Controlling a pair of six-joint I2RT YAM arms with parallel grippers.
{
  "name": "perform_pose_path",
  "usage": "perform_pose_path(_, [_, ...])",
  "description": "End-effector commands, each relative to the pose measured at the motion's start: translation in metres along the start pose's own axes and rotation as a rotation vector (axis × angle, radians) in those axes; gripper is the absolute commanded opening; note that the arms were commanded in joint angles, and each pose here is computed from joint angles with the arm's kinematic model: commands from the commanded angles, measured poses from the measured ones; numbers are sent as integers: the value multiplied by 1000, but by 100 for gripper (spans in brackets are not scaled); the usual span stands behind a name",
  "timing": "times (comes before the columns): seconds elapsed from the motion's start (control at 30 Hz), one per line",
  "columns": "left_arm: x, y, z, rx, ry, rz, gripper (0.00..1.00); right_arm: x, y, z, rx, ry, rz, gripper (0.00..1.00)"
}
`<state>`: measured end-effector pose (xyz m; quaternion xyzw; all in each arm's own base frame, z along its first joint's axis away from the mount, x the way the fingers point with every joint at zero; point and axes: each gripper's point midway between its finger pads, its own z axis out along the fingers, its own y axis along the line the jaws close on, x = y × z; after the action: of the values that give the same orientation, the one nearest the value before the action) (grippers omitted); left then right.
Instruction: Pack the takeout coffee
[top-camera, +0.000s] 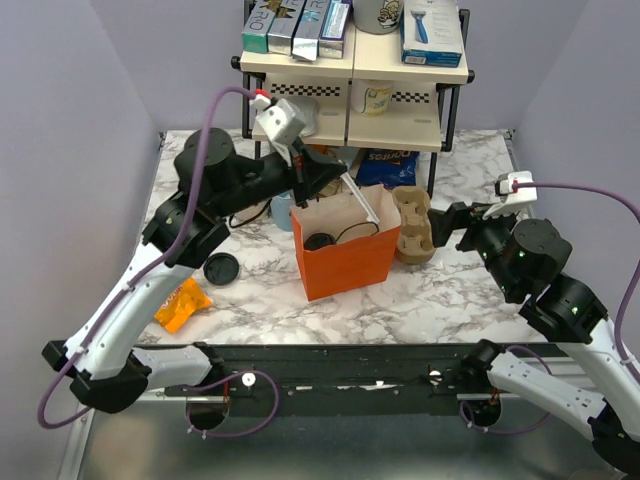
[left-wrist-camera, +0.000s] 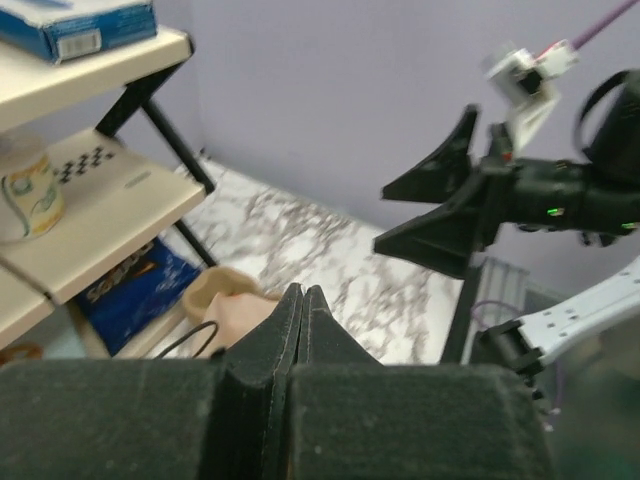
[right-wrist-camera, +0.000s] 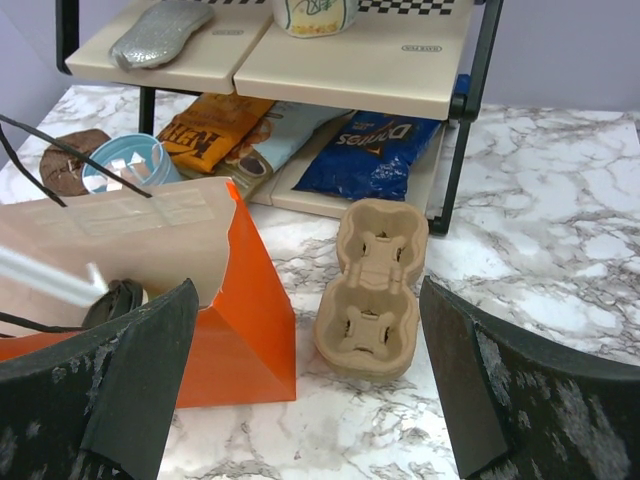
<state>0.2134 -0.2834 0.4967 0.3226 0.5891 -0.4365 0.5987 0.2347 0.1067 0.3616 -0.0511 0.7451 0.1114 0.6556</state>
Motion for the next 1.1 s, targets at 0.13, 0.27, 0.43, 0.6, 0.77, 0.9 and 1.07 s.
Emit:
perform_pose_path(0.13, [19, 22, 25, -131, 92, 105, 0, 8, -2, -2, 5, 13, 16, 100])
perform_pose_path(0.27, [24, 20, 32, -119, 100, 100, 0, 9, -3, -3, 10, 14, 12, 100])
perform_pose_path(0.43, [62, 30, 63, -125, 170, 107, 0, 15, -3, -2, 12, 26, 9, 100])
perform_pose_path(0.6, [110, 34, 91, -144, 293, 127, 0, 20, -3, -1, 12, 34, 11, 100])
perform_pose_path(0.77, [127, 37, 101, -153, 324, 125, 37, 17, -3, -2, 8, 28, 16, 100])
perform_pose_path(0.9, [134, 37, 106, -149, 355, 108, 84, 18, -3, -3, 7, 31, 22, 100])
perform_pose_path(1.07, [108, 22, 104, -102, 296, 75, 99, 17, -4, -3, 20, 31, 48, 100])
